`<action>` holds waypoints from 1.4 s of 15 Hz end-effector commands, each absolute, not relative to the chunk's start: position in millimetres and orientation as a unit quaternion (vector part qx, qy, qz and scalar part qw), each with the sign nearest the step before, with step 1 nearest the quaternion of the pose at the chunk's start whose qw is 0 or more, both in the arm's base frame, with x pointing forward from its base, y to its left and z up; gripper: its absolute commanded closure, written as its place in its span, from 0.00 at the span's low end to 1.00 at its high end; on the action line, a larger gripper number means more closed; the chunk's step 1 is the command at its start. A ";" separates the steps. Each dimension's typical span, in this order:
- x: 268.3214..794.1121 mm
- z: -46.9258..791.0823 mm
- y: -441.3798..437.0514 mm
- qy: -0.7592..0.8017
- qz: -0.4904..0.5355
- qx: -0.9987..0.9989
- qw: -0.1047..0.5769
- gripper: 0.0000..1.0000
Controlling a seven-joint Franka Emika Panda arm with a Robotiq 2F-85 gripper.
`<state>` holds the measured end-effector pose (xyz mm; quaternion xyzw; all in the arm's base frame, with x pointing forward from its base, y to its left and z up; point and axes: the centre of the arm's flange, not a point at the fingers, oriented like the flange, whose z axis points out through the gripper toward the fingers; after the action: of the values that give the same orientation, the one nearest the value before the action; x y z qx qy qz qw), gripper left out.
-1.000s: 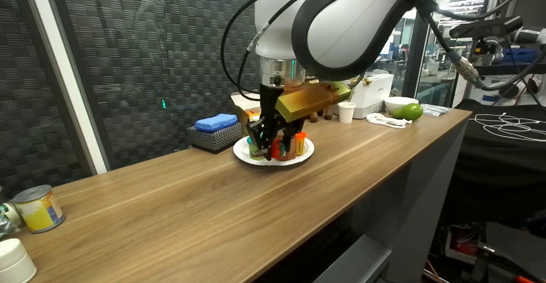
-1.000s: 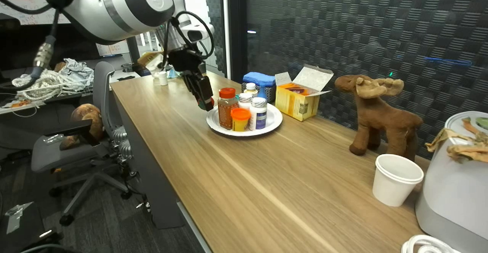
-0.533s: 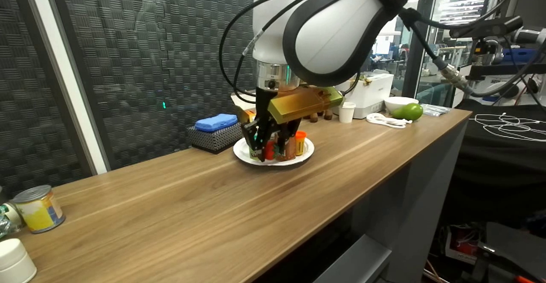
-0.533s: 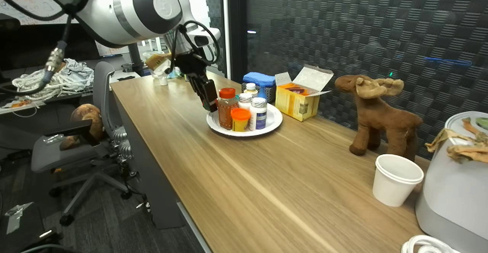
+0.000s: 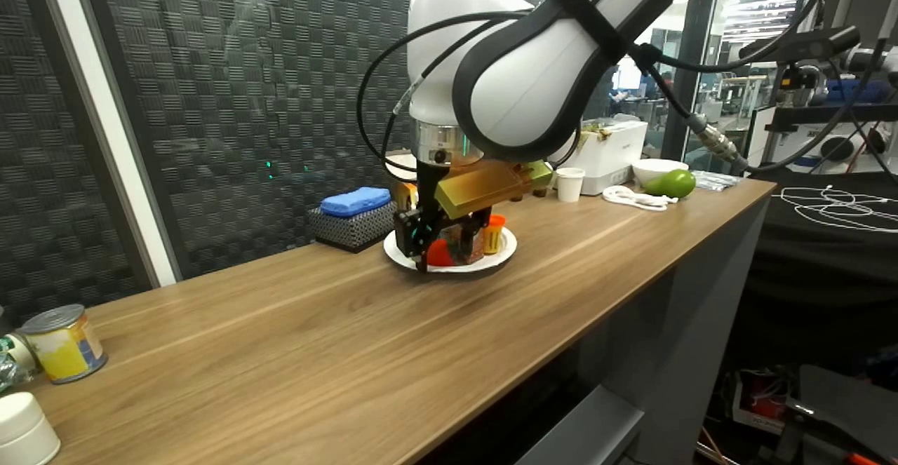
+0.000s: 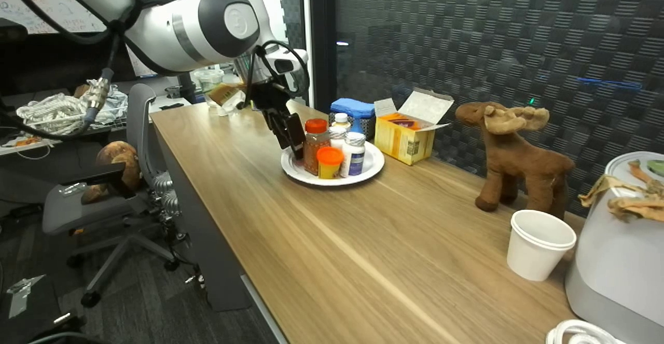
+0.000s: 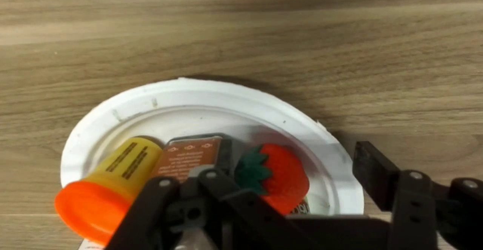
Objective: Put the bottles and red plushy on the plate
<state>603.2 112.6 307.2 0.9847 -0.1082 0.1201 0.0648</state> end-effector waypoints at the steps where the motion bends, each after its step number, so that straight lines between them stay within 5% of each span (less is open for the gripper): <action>1: 612.9 315.8 121.0 -0.107 0.132 0.983 0.068 0.00; 9: 574.4 388.8 152.9 -0.019 0.083 0.995 0.054 0.00; 18: 466.8 552.3 185.9 0.102 0.049 0.993 0.040 0.00; 21: 476.8 547.7 191.7 0.092 0.053 0.993 0.051 0.00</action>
<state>476.6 191.7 547.9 0.9930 0.0917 0.0534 0.0513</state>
